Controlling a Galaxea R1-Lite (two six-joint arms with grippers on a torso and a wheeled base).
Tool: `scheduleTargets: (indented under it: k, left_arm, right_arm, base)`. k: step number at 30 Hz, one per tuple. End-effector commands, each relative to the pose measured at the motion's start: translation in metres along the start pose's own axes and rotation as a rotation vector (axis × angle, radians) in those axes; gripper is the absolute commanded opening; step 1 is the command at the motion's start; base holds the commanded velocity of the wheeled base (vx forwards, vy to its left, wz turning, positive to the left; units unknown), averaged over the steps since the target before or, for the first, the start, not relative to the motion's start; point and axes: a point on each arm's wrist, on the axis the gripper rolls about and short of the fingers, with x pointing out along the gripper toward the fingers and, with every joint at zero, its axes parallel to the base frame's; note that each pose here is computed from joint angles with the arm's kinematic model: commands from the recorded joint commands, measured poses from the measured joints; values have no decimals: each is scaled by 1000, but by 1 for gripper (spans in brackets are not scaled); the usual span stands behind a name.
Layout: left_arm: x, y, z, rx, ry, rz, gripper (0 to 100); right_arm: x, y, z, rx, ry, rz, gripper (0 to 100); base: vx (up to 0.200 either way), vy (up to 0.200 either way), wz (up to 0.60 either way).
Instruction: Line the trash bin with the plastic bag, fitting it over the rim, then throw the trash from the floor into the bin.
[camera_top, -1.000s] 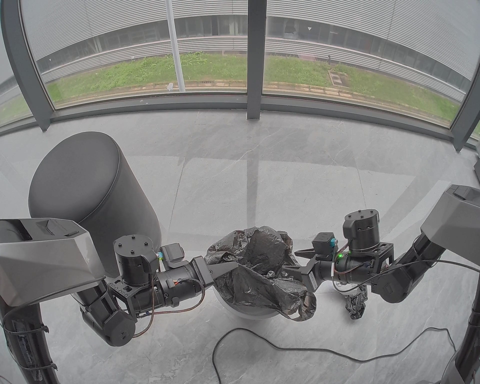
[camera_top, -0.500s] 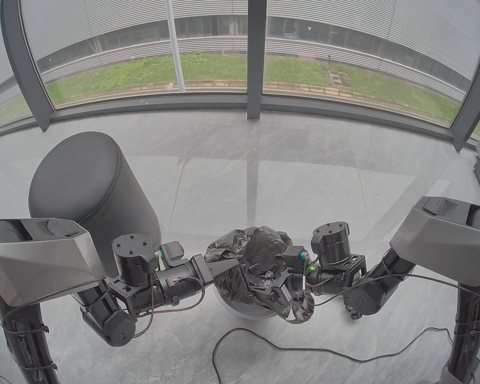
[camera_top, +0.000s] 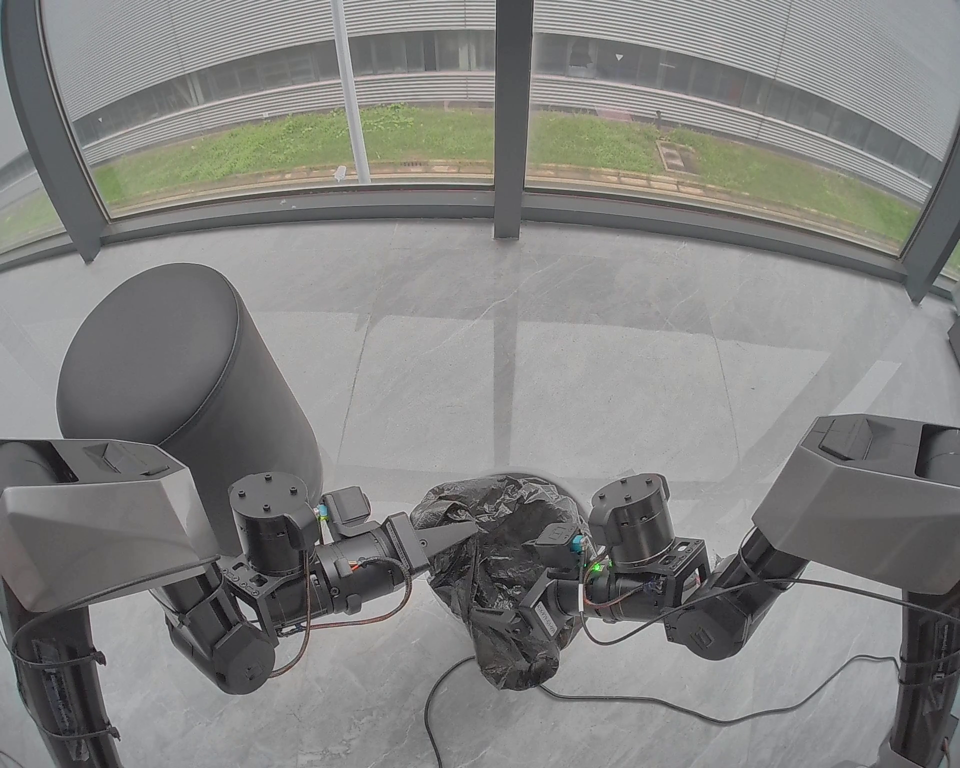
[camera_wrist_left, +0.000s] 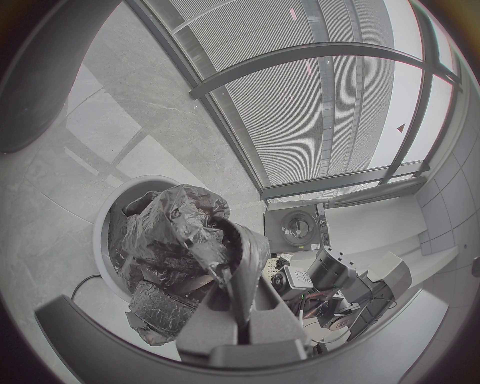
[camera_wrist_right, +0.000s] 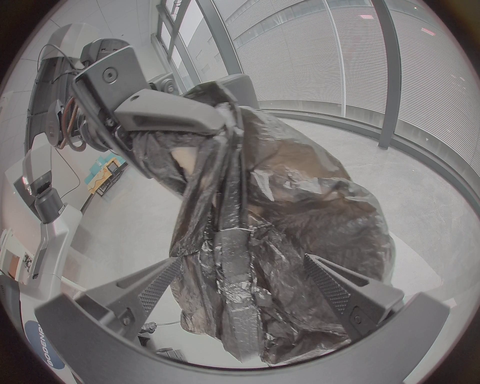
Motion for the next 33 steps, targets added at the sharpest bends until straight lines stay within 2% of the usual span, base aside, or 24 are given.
scheduleTargets:
  k: [1, 8, 18, 21, 27, 33]
  left_arm:
    - [1, 1, -1, -3, 4, 2, 0]
    - [1, 1, -1, -1, 2, 0, 0]
    - [9, -2, 7, 13, -20, -27, 0]
    - [9, -4, 7, 14, -18, -32, 0]
    - [10, -5, 7, 15, -19, -38, 0]
    - [16, -10, 10, 18, -25, -65, 0]
  right_arm:
    - [-3, -11, -5, 19, 11, -25, 100]
    - [-5, -23, -9, 35, 18, -53, 100]
    - [-3, -20, -2, 12, -23, -53, 100]
    - [0, -28, 7, 8, -63, -73, 100]
    - [4, -42, 9, 11, -74, -133, 100]
    - [12, -38, 7, -32, -69, -121, 100]
  base:
    - [0, 0, 0]
    - [0, 0, 0]
    - [0, 0, 0]
    - [0, 0, 0]
    - [0, 0, 0]
    - [0, 0, 0]
